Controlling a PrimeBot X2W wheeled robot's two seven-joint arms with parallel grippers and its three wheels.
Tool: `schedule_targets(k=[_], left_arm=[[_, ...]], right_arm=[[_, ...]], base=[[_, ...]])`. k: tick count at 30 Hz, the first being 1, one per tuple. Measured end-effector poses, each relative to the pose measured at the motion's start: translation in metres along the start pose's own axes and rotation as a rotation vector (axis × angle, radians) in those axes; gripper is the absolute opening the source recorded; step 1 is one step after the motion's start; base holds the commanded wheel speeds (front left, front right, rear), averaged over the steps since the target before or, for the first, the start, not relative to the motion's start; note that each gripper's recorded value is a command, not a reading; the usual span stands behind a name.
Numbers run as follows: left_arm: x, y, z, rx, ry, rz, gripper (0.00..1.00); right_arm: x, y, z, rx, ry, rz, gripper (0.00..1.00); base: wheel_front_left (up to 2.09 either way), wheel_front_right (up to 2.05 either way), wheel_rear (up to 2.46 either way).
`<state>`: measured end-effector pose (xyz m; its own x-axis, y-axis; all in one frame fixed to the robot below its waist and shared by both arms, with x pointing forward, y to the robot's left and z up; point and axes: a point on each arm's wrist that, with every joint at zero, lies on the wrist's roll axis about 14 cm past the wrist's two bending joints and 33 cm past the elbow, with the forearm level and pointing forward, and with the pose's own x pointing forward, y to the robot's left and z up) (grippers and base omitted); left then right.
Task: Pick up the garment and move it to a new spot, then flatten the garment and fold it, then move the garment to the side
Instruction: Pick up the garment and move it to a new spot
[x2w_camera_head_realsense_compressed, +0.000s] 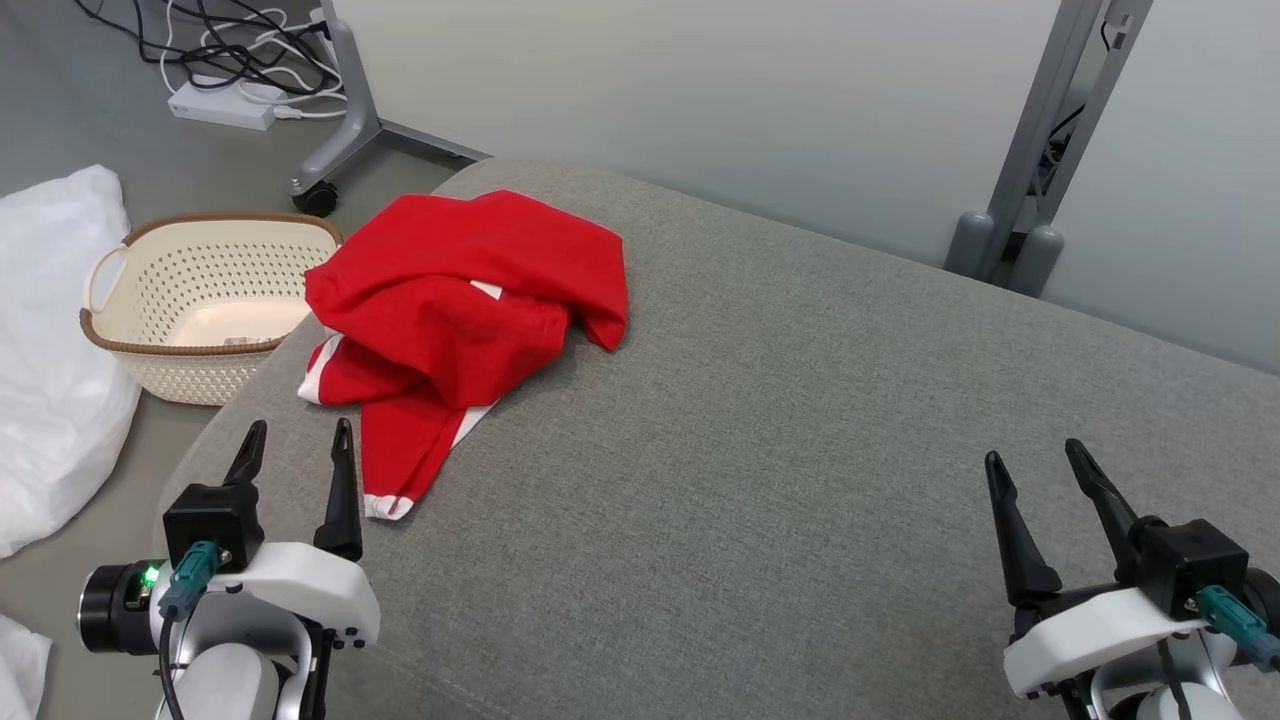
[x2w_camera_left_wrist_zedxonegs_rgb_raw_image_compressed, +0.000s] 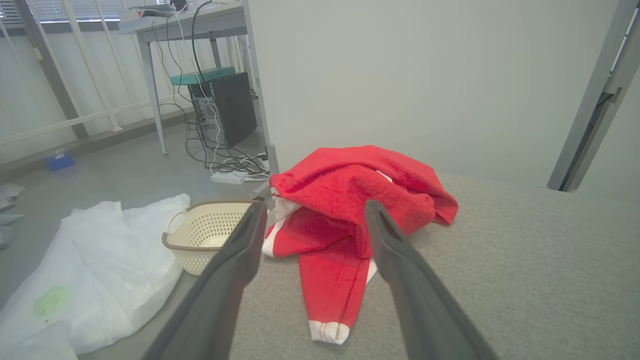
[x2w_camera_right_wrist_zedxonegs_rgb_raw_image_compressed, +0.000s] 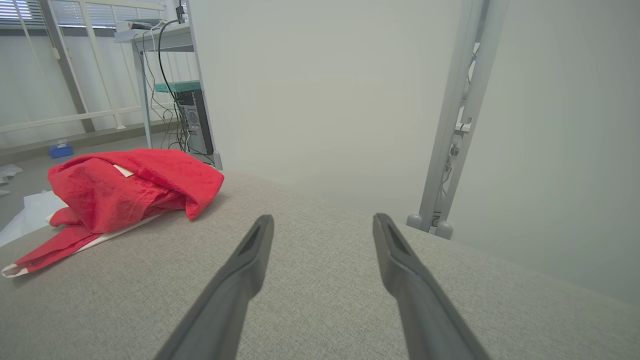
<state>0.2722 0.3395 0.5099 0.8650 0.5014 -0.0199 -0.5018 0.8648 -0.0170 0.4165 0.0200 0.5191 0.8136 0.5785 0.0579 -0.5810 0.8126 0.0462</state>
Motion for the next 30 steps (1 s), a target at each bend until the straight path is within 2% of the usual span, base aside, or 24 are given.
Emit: schedule_targets(k=[17, 20, 25, 30], left_arm=[[0.004, -0.004, 0.004, -0.007, 0.0, -0.008, 1.0], [0.012, -0.004, 0.021, -0.005, -0.035, -0.009, 1.0], [0.04, -0.003, 0.078, 0.023, -0.152, -0.023, 1.0], [0.078, 0.0, 0.099, 0.061, -0.114, -0.026, 1.0]], right_arm=[[-0.001, -0.005, -0.001, 0.009, 0.0, -0.017, 1.0], [-0.001, -0.007, -0.002, 0.014, 0.002, -0.022, 1.0], [0.003, -0.011, 0.0, 0.018, -0.004, -0.026, 1.0], [0.006, -0.018, 0.001, 0.019, -0.009, -0.031, 1.0]], base=[[0.0, 0.0, 0.0], [0.0, 0.0, 0.0], [0.0, 0.0, 0.0], [0.0, 0.0, 0.0]])
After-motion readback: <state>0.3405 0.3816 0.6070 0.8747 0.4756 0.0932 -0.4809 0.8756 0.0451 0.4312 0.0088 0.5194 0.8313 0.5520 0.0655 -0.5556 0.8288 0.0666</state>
